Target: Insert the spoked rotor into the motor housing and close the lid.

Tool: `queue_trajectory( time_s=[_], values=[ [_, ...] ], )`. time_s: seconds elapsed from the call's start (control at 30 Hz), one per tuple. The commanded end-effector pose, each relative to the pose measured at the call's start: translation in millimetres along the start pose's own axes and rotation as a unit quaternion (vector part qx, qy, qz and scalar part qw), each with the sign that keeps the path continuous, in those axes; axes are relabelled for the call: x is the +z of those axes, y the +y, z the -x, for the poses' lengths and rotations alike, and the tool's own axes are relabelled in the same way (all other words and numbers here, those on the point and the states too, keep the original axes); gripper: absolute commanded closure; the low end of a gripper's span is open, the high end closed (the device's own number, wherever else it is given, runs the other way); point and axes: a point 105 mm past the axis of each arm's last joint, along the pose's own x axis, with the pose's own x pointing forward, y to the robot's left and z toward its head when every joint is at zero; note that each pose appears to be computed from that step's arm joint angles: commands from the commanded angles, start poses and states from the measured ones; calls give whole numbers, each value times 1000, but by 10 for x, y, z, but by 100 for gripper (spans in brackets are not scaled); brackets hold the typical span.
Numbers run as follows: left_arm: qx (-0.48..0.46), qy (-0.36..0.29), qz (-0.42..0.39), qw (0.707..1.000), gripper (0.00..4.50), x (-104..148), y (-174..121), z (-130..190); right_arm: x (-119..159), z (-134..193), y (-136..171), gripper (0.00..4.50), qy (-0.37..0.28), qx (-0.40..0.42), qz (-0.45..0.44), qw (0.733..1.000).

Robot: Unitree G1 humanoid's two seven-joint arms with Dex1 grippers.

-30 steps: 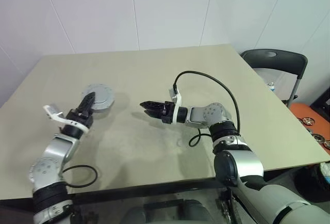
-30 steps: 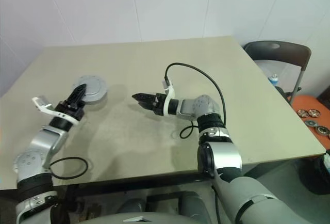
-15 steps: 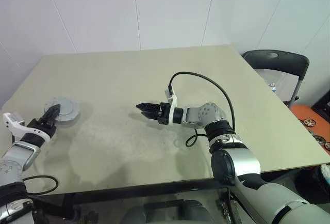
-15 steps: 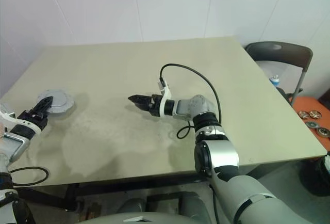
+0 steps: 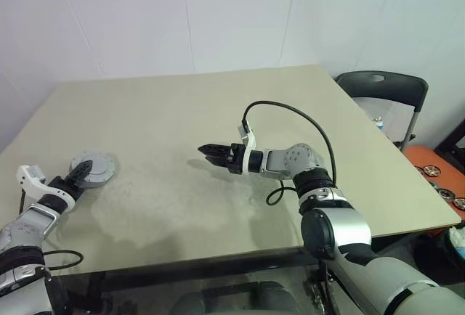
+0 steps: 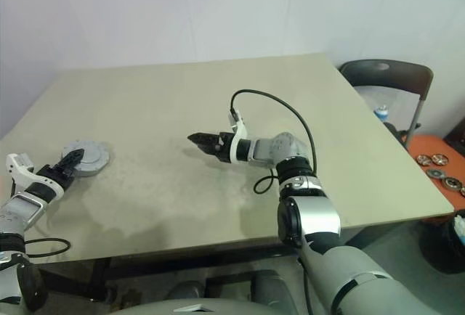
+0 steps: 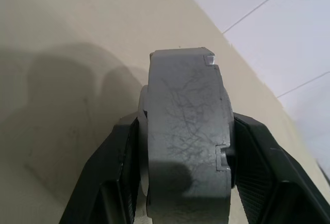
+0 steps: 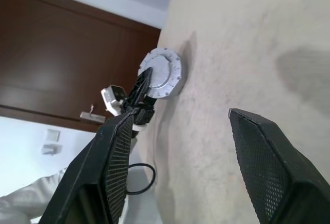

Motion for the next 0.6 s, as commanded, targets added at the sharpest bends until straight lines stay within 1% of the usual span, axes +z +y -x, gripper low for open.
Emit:
queue_trajectory(
  time_s=[0.03, 0.07, 0.13, 0.2, 0.33, 0.43, 0.5, 0.6],
  values=[
    [47, 7, -24, 999, 99, 100, 236, 180, 67, -33, 107, 136, -10, 14, 19, 1000],
    [49, 10, -27, 998, 62, 124, 258, 213, 56, -44, 107, 136, -8, 14, 19, 1000],
    [57, 8, -35, 998, 3, 203, 311, 295, 35, -65, 108, 136, -3, 15, 20, 1000],
    [66, 2, -40, 997, 3, 320, 372, 408, 10, -82, 101, 136, 1, 14, 20, 1000],
    [70, 4, -60, 996, 3, 476, 435, 597, -26, -90, 61, 136, 6, 7, 20, 1000],
    [83, -9, -78, 993, 3, 664, 491, 775, -41, -88, 37, 136, 8, 4, 21, 1000],
    [95, -28, -95, 991, 3, 838, 519, 902, -49, -92, 36, 136, 8, 5, 21, 1000],
    [74, -36, -129, 988, 3, 1021, 401, 944, -50, -91, 64, 136, 10, 15, 22, 1000]
  ],
)
